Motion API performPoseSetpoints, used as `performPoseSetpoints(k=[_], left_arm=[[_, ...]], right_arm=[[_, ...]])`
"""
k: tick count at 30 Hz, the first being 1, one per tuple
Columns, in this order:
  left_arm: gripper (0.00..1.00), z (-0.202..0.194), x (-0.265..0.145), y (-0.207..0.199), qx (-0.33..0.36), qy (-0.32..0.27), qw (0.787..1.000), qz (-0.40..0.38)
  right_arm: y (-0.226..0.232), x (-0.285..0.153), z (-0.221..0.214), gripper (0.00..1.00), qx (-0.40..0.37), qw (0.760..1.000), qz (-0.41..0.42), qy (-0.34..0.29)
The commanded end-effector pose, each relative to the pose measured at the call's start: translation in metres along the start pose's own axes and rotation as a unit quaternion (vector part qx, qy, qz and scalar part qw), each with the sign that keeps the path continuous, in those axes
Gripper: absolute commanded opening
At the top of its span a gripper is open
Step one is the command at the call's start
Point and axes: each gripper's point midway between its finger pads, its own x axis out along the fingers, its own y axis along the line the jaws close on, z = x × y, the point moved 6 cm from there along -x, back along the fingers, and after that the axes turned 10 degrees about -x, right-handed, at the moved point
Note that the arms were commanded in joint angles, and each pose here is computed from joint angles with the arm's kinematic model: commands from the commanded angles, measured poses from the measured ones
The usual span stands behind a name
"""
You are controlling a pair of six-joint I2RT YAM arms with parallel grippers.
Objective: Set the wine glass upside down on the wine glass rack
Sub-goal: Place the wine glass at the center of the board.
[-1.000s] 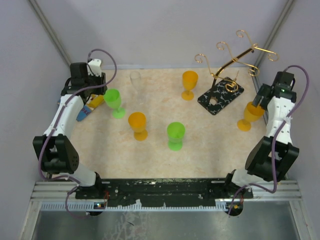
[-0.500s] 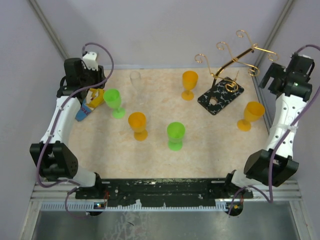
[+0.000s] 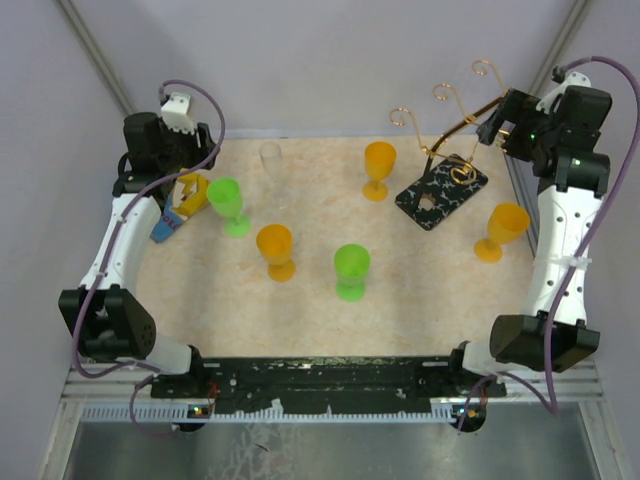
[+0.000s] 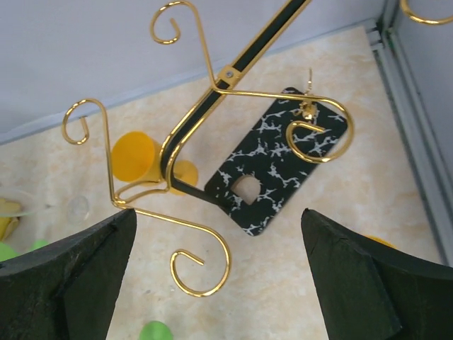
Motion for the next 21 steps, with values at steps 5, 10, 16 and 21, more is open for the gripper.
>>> performPoseSetpoints(k=[5,10,16,21], left_arm=[[1.0,0.011,-0.003,-0.004,0.006,-0.03,0.999,-0.017],[1.0,0.015,-0.004,-0.004,0.009,-0.037,0.999,-0.014],[1.0,0.018,-0.004,-0.002,0.014,-0.039,0.999,-0.007],[1.0,0.016,-0.004,0.0,0.012,-0.034,0.999,-0.001]], right_arm=[[0.027,0.045,-0.01,0.99,0.037,0.997,0.064,0.015],[0.039,0.073,-0.018,0.99,0.039,0.996,0.077,0.033],[0.04,0.104,-0.022,0.99,0.044,0.995,0.082,0.043],[0.043,0.13,-0.03,0.99,0.048,0.993,0.092,0.058]])
